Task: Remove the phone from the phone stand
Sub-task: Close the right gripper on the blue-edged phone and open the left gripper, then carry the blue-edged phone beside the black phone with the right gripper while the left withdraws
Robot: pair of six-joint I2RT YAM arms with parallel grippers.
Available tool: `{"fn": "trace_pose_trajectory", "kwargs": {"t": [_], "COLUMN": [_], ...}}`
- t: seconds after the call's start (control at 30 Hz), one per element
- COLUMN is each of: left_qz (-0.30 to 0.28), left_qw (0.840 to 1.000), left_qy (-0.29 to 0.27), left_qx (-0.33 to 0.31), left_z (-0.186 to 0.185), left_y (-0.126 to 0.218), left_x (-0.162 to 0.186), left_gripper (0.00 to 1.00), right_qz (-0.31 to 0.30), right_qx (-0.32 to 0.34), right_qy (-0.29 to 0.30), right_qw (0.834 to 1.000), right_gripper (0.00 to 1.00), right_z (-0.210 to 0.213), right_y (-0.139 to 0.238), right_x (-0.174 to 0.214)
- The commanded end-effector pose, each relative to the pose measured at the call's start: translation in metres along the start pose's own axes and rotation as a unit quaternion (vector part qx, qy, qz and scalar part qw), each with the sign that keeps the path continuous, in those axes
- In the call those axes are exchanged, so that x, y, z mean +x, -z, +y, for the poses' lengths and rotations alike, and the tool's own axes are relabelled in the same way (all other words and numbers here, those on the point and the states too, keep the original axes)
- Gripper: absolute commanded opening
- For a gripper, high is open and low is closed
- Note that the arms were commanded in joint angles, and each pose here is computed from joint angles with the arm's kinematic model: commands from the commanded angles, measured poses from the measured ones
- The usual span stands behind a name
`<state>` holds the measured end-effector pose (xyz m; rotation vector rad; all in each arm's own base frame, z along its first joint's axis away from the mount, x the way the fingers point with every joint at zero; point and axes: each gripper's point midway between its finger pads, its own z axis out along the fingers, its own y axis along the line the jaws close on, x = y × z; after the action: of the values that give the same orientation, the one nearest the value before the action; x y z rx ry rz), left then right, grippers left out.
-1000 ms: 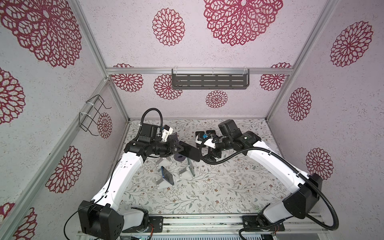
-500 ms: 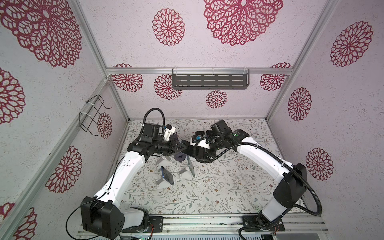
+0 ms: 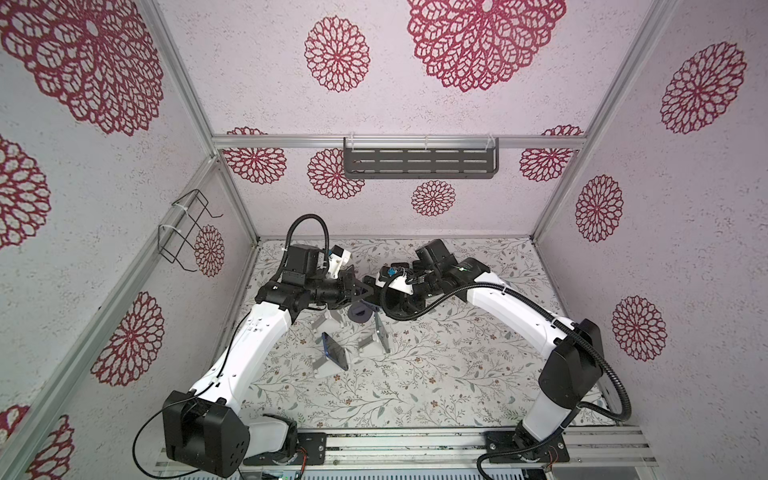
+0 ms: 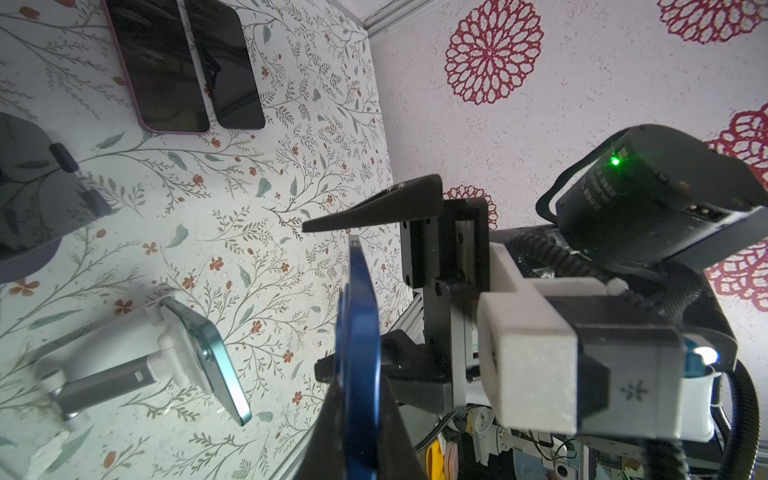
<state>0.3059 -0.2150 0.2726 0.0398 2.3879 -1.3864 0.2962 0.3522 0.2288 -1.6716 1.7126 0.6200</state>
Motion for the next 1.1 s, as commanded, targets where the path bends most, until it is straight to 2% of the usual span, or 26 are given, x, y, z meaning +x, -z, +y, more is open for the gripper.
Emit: {"fn": "trace_pose_trajectory", "kwargs": {"t": [0.0, 0.23, 0.37, 0.43, 0.63, 0.73, 0.9, 1.07], "left_qz": [0.001, -0.004, -0.009, -0.01, -0.024, -0.035, -0.061, -0.104], "left_qw": [1.0, 1.0, 1.0, 1.0, 0.999, 0.999, 0.996, 0.986], "left_qy": [-0.01, -0.011, -0.014, -0.014, -0.025, -0.024, -0.037, -0.045], "left_qx": [0.016, 0.012, 0.013, 0.013, 0.002, -0.004, -0.053, -0.121], "left_z": [-0.005, -0.004, -0.006, -0.006, -0.004, 0.0, 0.016, 0.038], "left_y": [-0.003, -0.003, -0.001, -0.001, 0.002, 0.007, 0.023, 0.045], "left_x": [-0.001, -0.002, -0.004, -0.004, -0.011, -0.017, -0.034, -0.063], "left_gripper": [0.0, 0.0, 0.07, 0.16, 0.55, 0.64, 0.67, 0.67], "right_qz": [-0.027, -0.026, -0.028, -0.03, -0.021, -0.014, -0.008, 0.022], "right_qx": [0.015, 0.012, 0.016, 0.018, 0.053, 0.075, 0.126, 0.195], "right_qy": [0.0, -0.015, -0.022, -0.025, -0.063, -0.1, -0.187, -0.293], "right_qw": [1.0, 0.999, 0.999, 0.999, 0.996, 0.992, 0.974, 0.936], "right_gripper": [0.8, 0.67, 0.61, 0.59, 0.58, 0.57, 0.55, 0.54], "right_z": [-0.006, -0.006, -0.009, -0.009, -0.026, -0.041, -0.072, -0.104], "right_y": [0.009, 0.01, 0.011, 0.011, 0.017, 0.023, 0.036, 0.052], "right_x": [-0.023, -0.025, -0.026, -0.027, -0.02, -0.009, 0.024, 0.069]}}
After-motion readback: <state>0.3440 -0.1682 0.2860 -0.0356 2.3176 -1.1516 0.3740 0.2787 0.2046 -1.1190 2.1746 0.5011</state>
